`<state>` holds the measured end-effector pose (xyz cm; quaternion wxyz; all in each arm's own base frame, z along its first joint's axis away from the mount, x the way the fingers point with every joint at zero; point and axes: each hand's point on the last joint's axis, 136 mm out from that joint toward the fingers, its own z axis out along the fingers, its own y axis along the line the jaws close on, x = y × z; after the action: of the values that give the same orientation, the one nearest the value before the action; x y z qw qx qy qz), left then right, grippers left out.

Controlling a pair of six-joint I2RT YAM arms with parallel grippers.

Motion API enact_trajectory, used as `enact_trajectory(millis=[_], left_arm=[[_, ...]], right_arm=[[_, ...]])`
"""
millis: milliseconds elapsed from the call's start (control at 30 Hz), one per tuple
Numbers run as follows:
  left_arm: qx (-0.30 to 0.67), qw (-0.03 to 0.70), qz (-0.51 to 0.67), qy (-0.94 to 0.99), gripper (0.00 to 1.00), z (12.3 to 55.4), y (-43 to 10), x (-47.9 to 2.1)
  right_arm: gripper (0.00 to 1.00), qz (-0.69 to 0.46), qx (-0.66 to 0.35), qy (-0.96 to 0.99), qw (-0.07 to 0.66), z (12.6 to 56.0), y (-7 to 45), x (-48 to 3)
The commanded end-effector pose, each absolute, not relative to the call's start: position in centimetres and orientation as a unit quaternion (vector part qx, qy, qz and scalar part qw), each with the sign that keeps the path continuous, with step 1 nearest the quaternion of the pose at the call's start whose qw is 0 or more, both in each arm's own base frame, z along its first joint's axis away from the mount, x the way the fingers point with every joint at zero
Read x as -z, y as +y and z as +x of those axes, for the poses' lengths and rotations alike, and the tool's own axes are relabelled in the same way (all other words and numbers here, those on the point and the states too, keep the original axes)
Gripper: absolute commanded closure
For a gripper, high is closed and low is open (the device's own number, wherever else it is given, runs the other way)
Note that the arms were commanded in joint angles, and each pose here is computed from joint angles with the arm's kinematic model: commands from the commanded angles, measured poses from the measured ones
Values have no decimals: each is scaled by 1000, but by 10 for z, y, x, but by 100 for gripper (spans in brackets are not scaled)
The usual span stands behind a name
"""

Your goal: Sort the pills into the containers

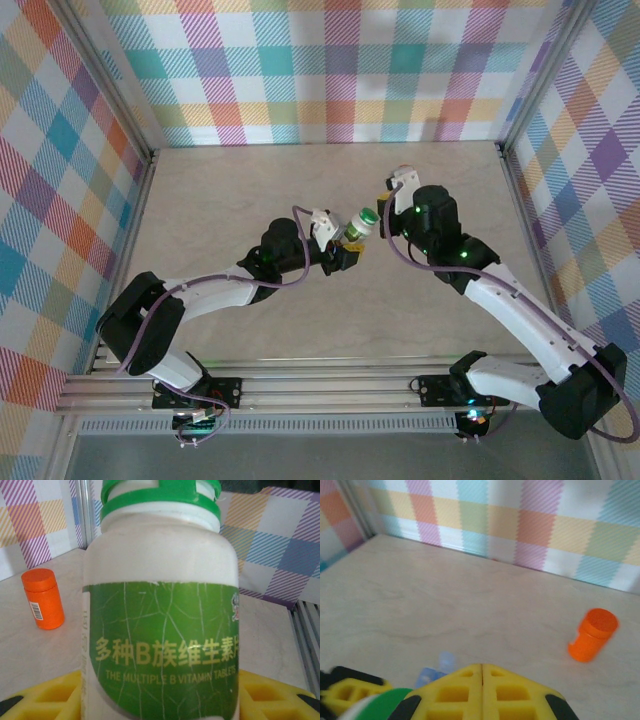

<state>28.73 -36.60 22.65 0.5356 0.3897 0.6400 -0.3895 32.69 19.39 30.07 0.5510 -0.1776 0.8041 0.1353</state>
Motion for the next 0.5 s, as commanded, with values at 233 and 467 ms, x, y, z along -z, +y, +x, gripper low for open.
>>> enact_trajectory(millis=[233, 467], left_arm=[[375, 589, 354, 622, 100, 304, -364, -259], [374, 604, 329, 623, 100, 311, -360, -267]], right_arm=[[25, -46, -323, 823, 465, 306, 206, -330], [25, -23, -408, 828, 385, 299, 234, -313]])
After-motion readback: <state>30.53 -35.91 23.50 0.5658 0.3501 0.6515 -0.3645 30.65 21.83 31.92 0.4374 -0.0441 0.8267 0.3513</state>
